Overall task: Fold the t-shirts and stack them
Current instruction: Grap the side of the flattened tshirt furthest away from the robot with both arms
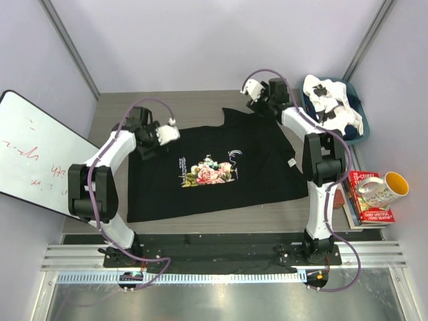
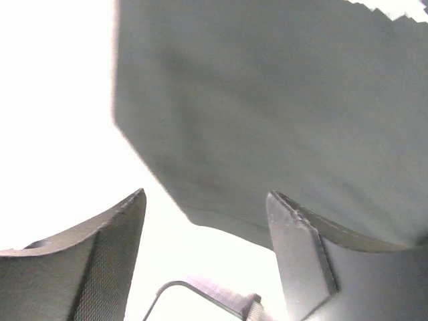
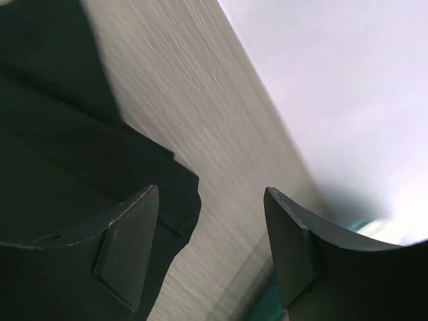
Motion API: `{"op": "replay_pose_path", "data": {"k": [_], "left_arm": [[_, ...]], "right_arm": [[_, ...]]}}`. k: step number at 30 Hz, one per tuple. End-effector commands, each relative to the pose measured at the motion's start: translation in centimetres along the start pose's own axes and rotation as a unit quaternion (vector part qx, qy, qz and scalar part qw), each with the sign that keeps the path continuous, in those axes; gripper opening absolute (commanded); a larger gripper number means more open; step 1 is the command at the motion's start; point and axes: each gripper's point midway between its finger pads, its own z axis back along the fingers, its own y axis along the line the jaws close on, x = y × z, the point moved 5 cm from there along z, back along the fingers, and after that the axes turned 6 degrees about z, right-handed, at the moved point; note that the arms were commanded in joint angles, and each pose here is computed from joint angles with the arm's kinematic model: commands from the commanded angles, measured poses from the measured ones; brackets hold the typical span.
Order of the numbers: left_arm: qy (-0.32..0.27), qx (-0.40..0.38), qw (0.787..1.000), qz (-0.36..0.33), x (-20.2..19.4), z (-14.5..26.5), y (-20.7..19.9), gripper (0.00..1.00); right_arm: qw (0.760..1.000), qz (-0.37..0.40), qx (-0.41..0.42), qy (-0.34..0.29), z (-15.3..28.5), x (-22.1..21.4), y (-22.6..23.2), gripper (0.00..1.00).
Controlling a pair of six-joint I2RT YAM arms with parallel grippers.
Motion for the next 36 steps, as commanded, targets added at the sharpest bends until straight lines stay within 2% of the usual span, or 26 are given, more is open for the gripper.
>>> {"op": "replay_pose_path", "data": {"k": [1, 2, 3, 5, 7, 10, 12, 17, 19, 22, 28, 32, 36], "left_arm": [[-0.046, 0.070, 0.985, 0.153, 2.5, 0.9, 5.3, 0.76], [-0.046, 0.077, 0.978, 0.190, 2.9, 1.6, 6.5, 0.81], [-0.039, 0.062, 0.975, 0.211, 2.6, 0.7, 6.8, 0.83], [-0.059, 0.059, 0.962, 0.260, 3.1, 1.4, 8.7, 0.85], [-0.058, 0.029, 0.957, 0.283, 3.0, 0.7, 8.7, 0.87], [-0.070, 0.006, 0.959, 0.275, 3.3, 0.6, 8.9, 0.89], [-0.076, -0.021, 0.968, 0.240, 3.5, 0.3, 8.4, 0.91], [-0.014, -0.076, 0.975, 0.209, 1.5, -1.6, 7.0, 0.92], [0.004, -0.075, 0.977, 0.200, 0.8, -2.1, 7.1, 0.92], [0.007, -0.065, 0.978, 0.199, 0.2, -2.8, 7.7, 0.92], [0.012, -0.030, 0.967, 0.253, -2.9, -3.3, 11.4, 0.91], [0.000, -0.051, 0.967, 0.249, -3.1, -4.5, 12.0, 0.91], [-0.010, -0.112, 0.960, 0.256, -2.7, -6.0, 11.4, 0.85]], "right_arm": [[0.982, -0.178, 0.033, 0.058, -1.1, -3.1, 0.2, 0.70], [0.978, -0.199, 0.021, 0.061, -2.1, -3.9, -0.9, 0.70], [0.966, -0.248, 0.023, 0.067, -2.4, -4.4, -0.7, 0.70], [0.947, -0.311, 0.019, 0.073, -3.4, -6.4, -1.7, 0.70], [0.921, -0.384, 0.029, 0.063, -4.0, -6.8, -1.6, 0.70], [0.898, -0.435, 0.047, 0.048, -4.9, -8.0, -1.6, 0.71], [0.891, -0.449, 0.059, 0.040, -5.1, -8.5, -1.4, 0.72], [0.872, -0.477, 0.115, 0.004, -4.9, -7.1, -0.2, 0.73], [0.862, -0.492, 0.118, 0.003, -4.2, -8.4, -0.7, 0.73], [0.852, -0.504, 0.140, -0.004, -3.8, -8.3, -0.1, 0.72], [0.846, -0.508, 0.164, -0.012, -3.3, -7.9, 0.6, 0.71], [0.845, -0.508, 0.165, -0.017, -3.3, -7.7, 0.4, 0.69], [0.844, -0.508, 0.171, -0.019, -3.1, -7.6, 0.5, 0.67]]}}
